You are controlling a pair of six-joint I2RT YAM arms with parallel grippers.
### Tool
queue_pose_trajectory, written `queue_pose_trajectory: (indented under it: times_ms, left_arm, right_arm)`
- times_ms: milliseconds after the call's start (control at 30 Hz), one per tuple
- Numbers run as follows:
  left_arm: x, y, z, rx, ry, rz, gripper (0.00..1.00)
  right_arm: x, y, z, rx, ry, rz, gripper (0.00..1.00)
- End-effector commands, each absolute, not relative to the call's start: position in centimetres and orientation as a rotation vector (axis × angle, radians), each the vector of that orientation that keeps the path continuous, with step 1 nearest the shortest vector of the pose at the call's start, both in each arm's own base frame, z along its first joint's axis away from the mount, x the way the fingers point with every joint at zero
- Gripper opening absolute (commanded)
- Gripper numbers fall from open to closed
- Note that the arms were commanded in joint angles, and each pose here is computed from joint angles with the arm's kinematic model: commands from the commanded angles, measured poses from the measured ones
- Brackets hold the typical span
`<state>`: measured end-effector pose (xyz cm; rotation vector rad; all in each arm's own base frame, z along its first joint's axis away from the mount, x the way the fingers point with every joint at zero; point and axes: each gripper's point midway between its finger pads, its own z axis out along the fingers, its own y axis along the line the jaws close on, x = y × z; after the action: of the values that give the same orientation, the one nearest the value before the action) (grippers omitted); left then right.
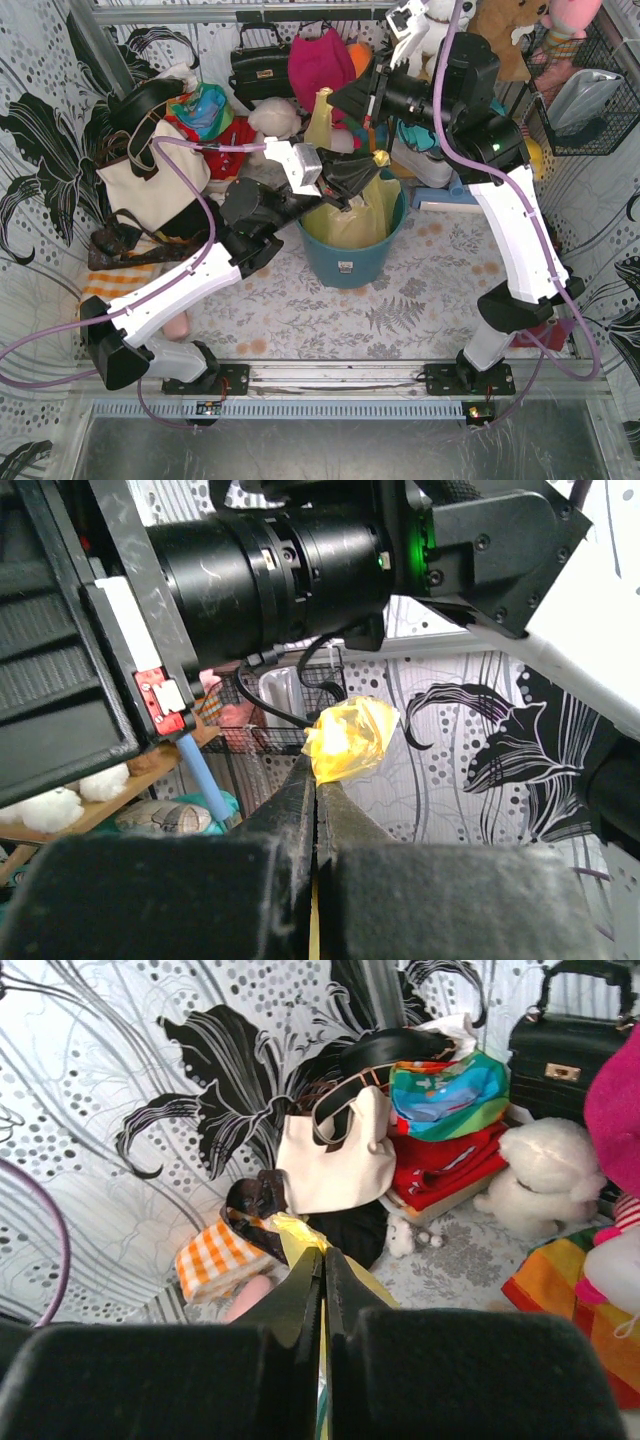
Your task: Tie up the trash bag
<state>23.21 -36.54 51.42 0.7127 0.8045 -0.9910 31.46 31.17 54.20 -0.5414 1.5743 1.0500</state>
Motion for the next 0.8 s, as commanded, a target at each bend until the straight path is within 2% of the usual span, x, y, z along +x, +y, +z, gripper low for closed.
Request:
queue_pose_trajectory:
  times_ms: [0,267,767]
  left_arm:
    - [23.8,-35.3,54.3,0.629,0.735,-0.932,0.0]
    - [24.2,-35.2,53.6,0.611,0.745,-0.936,0.0]
    - [24.7,-33.9,52.3,0.566,0.777,-0.914,0.0]
  right_arm:
    - [31.1,29.0,56.0,-0.445,1.538,0.979,0.0]
    - [31.1,25.3,53.5,-0.308,1.585,0.832,0.0]
    - [27.8,23.6,49.0,-0.199,1.584,0.937,0.0]
